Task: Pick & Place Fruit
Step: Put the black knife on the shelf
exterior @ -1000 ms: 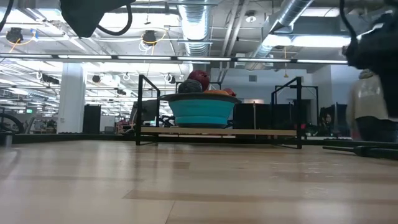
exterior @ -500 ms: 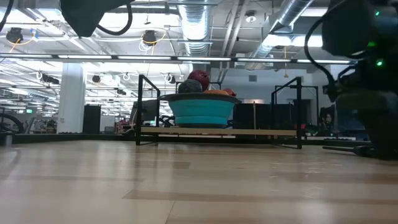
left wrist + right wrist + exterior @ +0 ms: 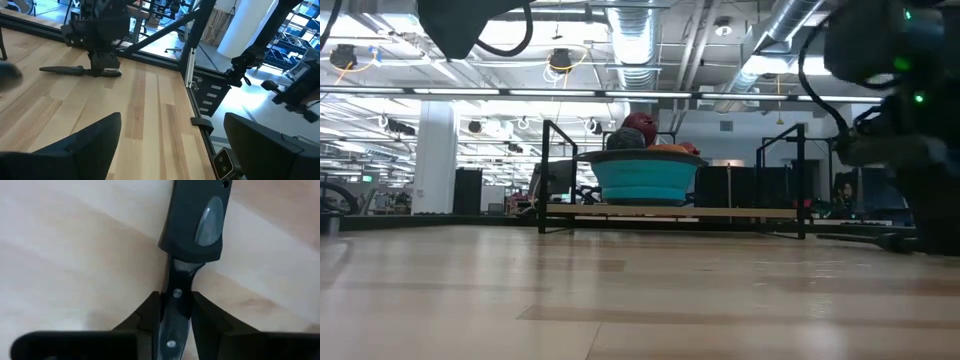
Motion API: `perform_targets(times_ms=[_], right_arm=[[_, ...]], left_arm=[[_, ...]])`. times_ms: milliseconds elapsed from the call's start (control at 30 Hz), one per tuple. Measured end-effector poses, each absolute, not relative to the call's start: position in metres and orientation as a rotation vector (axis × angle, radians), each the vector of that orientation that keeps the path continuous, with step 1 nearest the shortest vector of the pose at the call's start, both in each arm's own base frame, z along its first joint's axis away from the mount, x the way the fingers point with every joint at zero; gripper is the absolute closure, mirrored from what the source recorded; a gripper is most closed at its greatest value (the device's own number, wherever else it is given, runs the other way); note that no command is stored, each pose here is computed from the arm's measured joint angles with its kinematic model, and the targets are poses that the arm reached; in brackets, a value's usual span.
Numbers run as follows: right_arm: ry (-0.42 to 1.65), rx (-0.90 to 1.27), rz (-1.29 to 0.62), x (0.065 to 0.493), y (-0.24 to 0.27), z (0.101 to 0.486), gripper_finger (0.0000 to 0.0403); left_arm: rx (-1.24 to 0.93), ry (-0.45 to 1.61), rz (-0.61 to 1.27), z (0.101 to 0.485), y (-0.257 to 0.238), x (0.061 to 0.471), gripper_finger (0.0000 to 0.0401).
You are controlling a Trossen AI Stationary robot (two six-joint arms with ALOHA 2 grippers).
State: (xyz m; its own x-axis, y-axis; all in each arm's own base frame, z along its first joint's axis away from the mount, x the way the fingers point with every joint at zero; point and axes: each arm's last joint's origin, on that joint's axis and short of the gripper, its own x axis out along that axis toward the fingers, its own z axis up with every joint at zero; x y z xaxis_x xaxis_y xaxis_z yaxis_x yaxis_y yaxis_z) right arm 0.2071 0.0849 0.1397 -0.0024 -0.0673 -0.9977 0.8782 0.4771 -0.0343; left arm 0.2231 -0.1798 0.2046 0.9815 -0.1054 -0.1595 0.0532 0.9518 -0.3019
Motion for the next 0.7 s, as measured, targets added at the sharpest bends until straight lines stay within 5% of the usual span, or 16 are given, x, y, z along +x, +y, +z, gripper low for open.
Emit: perform_targets(times_ms=[333, 700], right_arm=[[1.033, 1.002, -0.638, 0.252, 0.098, 0.199, 0.0329], [0.836, 1.099, -0.776, 0.283, -0.007, 0.223, 0.0314]], left_arm=[[-0.302, 0.174, -0.081, 0.205, -0.18, 0.223, 0.0055], [-0.305, 0.169, -0.083, 0.205, -0.18, 0.223, 0.0055]])
